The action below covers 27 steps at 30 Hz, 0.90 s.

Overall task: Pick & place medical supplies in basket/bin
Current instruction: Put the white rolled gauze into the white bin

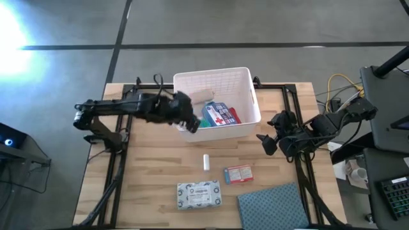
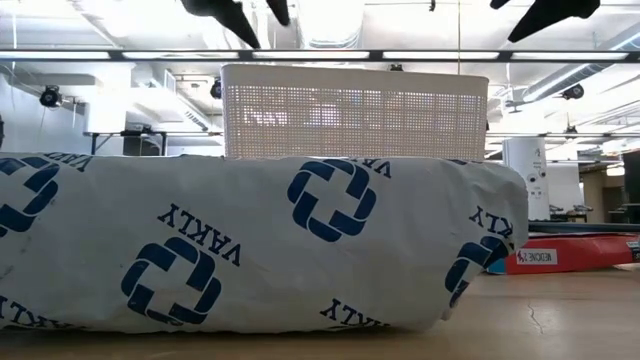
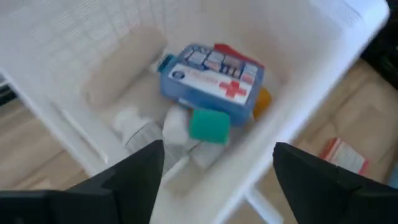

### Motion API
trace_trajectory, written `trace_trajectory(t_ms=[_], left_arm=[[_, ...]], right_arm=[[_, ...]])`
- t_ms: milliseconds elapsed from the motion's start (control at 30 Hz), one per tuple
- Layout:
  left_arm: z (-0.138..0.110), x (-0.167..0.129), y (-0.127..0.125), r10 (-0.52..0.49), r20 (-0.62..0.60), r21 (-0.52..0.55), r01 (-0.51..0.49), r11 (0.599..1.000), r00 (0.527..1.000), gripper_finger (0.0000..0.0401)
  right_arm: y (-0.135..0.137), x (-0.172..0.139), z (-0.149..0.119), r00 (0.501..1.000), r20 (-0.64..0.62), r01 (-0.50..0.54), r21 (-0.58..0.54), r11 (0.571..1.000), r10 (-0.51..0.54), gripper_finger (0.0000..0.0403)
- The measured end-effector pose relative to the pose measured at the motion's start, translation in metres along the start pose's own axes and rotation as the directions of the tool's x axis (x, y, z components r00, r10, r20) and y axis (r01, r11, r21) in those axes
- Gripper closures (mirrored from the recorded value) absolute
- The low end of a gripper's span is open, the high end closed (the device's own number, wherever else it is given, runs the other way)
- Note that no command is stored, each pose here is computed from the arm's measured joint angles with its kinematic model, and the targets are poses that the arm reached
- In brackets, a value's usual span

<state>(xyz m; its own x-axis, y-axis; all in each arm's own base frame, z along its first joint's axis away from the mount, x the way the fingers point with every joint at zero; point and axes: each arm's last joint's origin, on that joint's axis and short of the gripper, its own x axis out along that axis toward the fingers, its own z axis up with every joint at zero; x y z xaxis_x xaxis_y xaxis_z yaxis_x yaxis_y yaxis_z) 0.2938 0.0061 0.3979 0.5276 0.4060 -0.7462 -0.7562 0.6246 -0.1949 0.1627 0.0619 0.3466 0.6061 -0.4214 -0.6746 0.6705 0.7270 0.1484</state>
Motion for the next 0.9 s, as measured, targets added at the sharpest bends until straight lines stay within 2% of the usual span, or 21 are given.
trace_trajectory(t_ms=[67,200,300,400,533,600,767,900], left_arm=[[-0.010,-0.009,-0.005,0.003,-0.009,-0.011,-0.003,1.000,1.000,0.0116],[-0.039,-0.030,-0.023,-0.065,-0.027,-0.125,0.061,0.990,0.998,0.0118],[-0.075,-0.041,-0.042,-0.102,-0.043,-0.185,0.093,0.978,0.994,0.0126],[-0.112,-0.036,-0.057,-0.076,-0.050,-0.269,0.060,0.961,0.996,0.0133],[-0.152,-0.007,-0.067,0.011,-0.060,-0.381,-0.033,0.924,0.998,0.0136],[-0.167,0.015,-0.075,0.024,-0.061,-0.406,-0.047,0.913,0.998,0.0137],[-0.184,0.062,-0.101,-0.038,-0.039,-0.454,0.017,0.891,0.999,0.0137],[-0.192,0.094,-0.105,0.028,-0.063,-0.441,-0.053,0.896,0.998,0.0137]], right_arm=[[0.000,0.000,0.000,1.000,0.004,0.002,-0.002,1.000,-0.002,0.0039],[0.000,0.000,0.001,1.000,0.017,0.009,-0.003,1.000,-0.009,0.0039],[0.000,0.000,0.001,1.000,0.019,0.010,0.000,1.000,-0.010,0.0039],[0.000,0.000,0.001,1.000,0.022,0.011,0.028,1.000,-0.011,0.0039],[-0.001,0.000,0.001,0.999,0.029,0.019,0.067,0.998,-0.021,0.0039],[-0.002,0.000,0.001,0.998,0.049,0.029,0.075,0.997,-0.032,0.0039],[-0.002,0.001,0.000,0.998,0.055,0.036,0.076,0.996,-0.041,0.0039],[-0.002,0.003,-0.002,0.999,0.034,0.037,0.071,0.997,-0.039,0.0039]])
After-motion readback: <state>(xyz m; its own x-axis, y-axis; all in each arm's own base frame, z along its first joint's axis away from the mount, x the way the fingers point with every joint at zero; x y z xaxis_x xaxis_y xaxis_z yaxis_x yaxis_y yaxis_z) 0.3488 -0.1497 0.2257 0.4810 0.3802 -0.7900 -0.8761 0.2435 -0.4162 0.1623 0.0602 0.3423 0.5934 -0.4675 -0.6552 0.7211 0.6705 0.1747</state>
